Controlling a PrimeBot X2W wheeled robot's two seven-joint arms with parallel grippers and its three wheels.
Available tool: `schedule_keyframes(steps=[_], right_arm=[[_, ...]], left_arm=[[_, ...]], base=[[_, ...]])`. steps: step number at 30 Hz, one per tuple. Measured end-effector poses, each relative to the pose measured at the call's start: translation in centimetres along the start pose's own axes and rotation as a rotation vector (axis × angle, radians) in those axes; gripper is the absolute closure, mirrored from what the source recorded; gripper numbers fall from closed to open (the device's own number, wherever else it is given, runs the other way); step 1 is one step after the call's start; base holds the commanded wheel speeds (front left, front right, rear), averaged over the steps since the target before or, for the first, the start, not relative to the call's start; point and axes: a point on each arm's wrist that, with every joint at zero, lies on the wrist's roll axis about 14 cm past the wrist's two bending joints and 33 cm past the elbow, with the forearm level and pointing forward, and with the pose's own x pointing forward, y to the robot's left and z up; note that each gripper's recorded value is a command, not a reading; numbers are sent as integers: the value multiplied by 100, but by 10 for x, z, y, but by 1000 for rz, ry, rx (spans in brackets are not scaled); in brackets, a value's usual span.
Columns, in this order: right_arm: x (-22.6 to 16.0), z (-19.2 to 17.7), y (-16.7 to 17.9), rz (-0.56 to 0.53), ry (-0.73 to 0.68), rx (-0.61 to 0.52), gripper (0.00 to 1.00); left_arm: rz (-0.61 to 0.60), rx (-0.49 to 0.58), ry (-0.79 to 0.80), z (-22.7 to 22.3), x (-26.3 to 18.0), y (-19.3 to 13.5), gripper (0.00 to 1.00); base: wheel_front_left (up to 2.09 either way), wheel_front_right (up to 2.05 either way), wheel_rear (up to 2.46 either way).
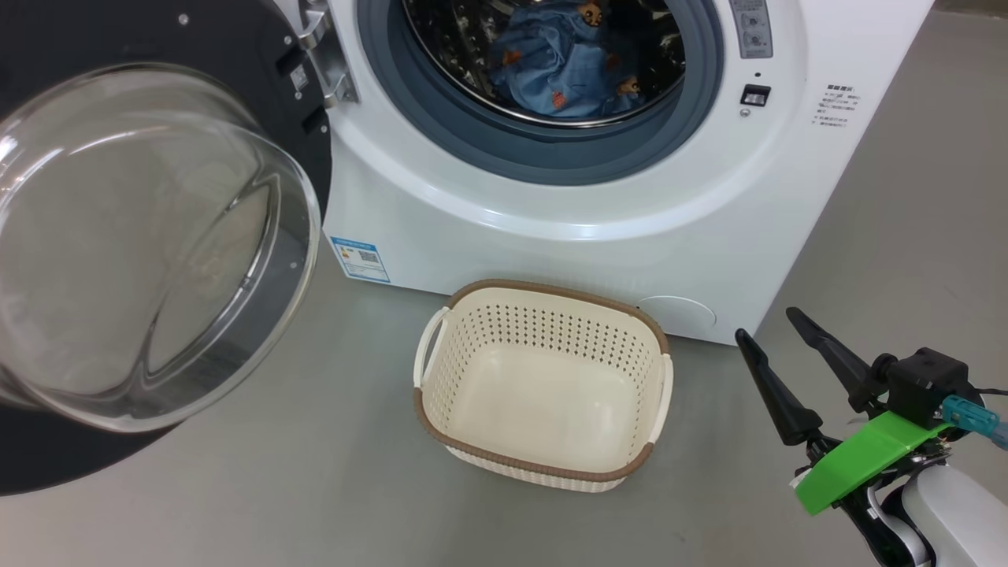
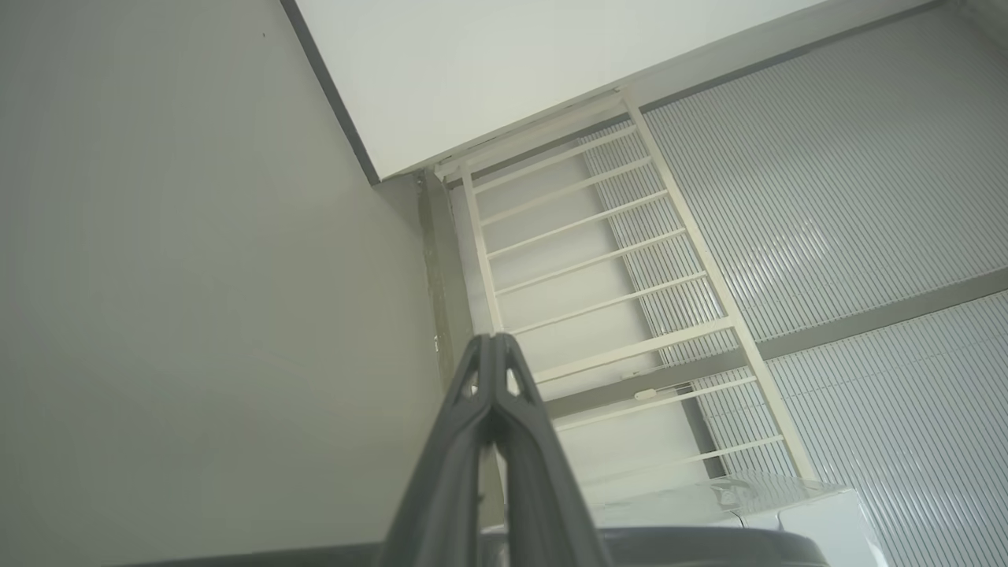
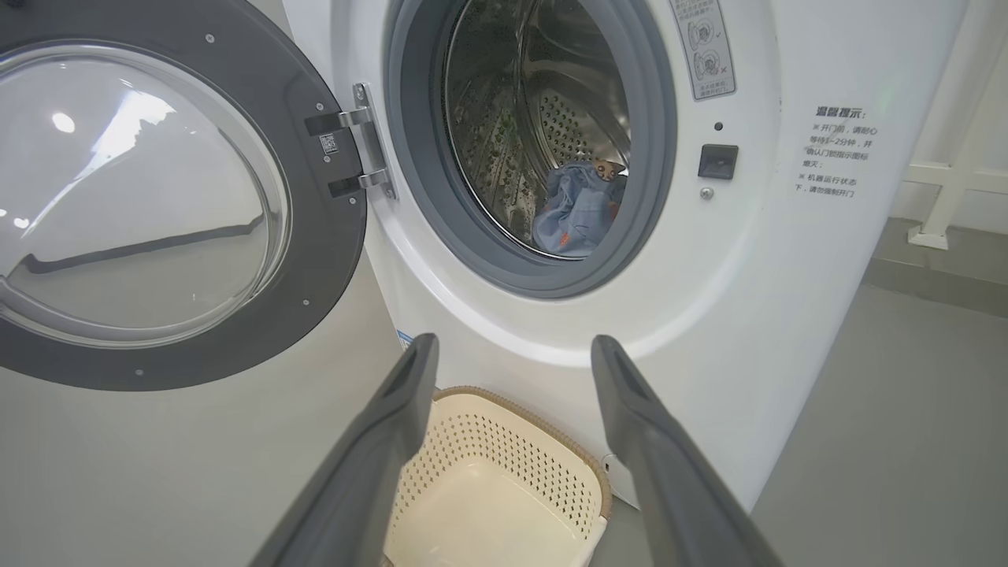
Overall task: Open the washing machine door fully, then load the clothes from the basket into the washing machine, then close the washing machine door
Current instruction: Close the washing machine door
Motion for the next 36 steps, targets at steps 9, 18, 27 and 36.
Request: schedule_keyframes(steps=[9,18,27,36], right_arm=[[-1,-2,-9,-7,9,-9,0],[-2,-3,-6,-2,14,-6,0],[1,6,6,9,-12,4,0],[2,14,26,35,-33,15,0]], left_arm=[[93,2,97,-10,5,22,100],[115,31,260,-33,1,28,100],[61,153,564,-56,-24,21,100],[19,168,848,-89,-70,22,100]], base=[[0,0,0],[0,0,0],[0,0,0],[0,0,0]])
